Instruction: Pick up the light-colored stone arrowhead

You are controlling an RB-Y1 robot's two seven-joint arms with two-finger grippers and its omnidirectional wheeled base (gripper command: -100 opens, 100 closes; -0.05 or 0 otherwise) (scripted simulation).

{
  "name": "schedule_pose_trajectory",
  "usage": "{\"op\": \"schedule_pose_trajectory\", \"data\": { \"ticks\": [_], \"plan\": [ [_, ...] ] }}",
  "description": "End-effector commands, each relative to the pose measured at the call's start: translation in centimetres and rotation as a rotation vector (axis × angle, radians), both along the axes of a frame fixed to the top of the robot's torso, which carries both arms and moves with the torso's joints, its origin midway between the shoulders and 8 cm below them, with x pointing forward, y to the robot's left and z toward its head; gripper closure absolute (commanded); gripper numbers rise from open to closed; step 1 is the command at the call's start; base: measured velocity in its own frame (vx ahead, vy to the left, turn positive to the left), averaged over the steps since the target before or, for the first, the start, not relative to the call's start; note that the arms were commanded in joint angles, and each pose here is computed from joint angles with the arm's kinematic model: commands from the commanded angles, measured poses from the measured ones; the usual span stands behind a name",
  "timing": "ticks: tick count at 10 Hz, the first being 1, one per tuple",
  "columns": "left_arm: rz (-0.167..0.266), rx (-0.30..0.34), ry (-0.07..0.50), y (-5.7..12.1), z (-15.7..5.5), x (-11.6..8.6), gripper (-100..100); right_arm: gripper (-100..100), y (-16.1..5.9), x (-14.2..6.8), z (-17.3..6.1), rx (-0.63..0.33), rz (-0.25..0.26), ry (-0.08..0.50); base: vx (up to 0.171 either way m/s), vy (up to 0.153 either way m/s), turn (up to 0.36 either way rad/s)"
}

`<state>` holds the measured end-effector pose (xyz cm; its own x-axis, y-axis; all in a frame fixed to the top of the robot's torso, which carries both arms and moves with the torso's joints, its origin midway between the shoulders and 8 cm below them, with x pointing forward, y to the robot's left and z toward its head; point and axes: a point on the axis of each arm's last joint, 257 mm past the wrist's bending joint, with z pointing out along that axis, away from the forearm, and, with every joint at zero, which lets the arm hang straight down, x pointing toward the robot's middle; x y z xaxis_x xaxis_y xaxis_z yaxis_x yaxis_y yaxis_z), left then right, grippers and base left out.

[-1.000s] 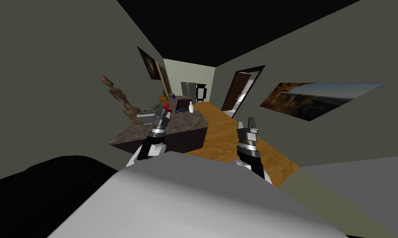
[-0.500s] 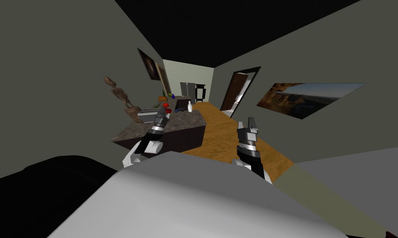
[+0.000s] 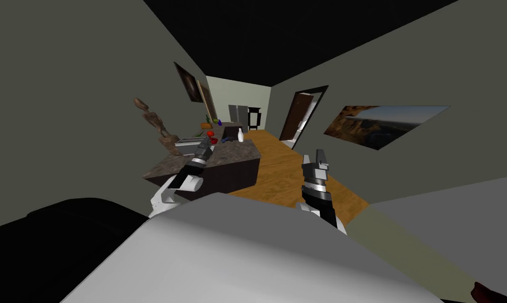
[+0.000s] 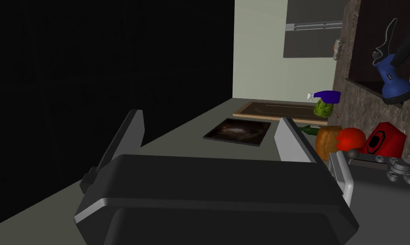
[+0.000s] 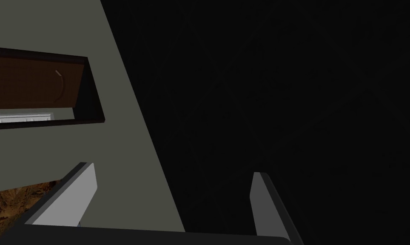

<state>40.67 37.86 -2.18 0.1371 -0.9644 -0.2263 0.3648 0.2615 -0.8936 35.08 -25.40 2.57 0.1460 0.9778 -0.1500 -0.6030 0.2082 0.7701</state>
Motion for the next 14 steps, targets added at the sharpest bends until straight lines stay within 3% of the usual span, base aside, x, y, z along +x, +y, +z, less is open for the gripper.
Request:
{"op": "schedule_pose_trajectory", "data": {
  "ticks": [1,2,3,4,5,6,7,9,10,11,12,14],
  "plan": [
    [0.023,0.004,0.042,2.2,-0.2,0.8,-100,0,0.0,0.0,0.0,0.0,0.0,0.0,-0.057,-0.053,-0.034],
    [0.032,-0.001,0.073,2.5,-1.0,1.0,-100,0,0.0,0.0,0.0,0.0,0.0,0.0,-0.044,-0.043,-0.017],
    [0.056,-0.004,0.108,4.5,-1.3,1.7,-100,0,0.0,0.0,0.0,0.0,0.0,0.0,-0.048,-0.054,-0.038],
    [0.062,-0.006,0.131,4.7,-1.8,1.8,-100,0,0.0,0.0,0.0,0.0,0.0,0.0,-0.035,-0.045,-0.021],
    [0.087,-0.012,0.161,6.7,-2.0,2.3,-100,0,0.0,0.0,0.0,0.0,0.0,0.0,-0.035,-0.055,-0.04],
    [0.095,-0.015,0.188,6.9,-2.7,2.4,-100,0,0.0,0.0,0.0,0.0,0.0,0.0,-0.026,-0.047,-0.022],
    [0.12,-0.023,0.214,9.0,-2.7,2.8,-100,0,0.0,0.0,0.0,0.0,0.0,0.0,-0.026,-0.047,-0.04],
    [0.132,-0.031,0.25,9.3,-3.6,2.9,-100,0,0.0,0.0,0.0,0.0,0.0,0.0,-0.014,-0.024,-0.011],
    [0.159,-0.044,0.277,11.4,-3.7,3.2,-100,0,0.0,0.0,0.0,0.0,0.0,0.0,-0.012,-0.033,-0.041],
    [0.169,-0.05,0.306,11.7,-4.4,3.3,-100,0,0.0,0.0,0.0,0.0,0.0,0.0,-0.012,-0.033,-0.027],
    [0.196,-0.067,0.329,13.8,-4.4,3.5,-100,0,0.0,0.0,0.0,0.0,0.0,0.0,-0.012,-0.048,-0.053],
    [0.21,-0.077,0.371,14.1,-5.5,3.4,-100,0,0.0,0.0,0.0,0.0,0.0,0.0,-0.002,-0.027,-0.007]
  ]
}}
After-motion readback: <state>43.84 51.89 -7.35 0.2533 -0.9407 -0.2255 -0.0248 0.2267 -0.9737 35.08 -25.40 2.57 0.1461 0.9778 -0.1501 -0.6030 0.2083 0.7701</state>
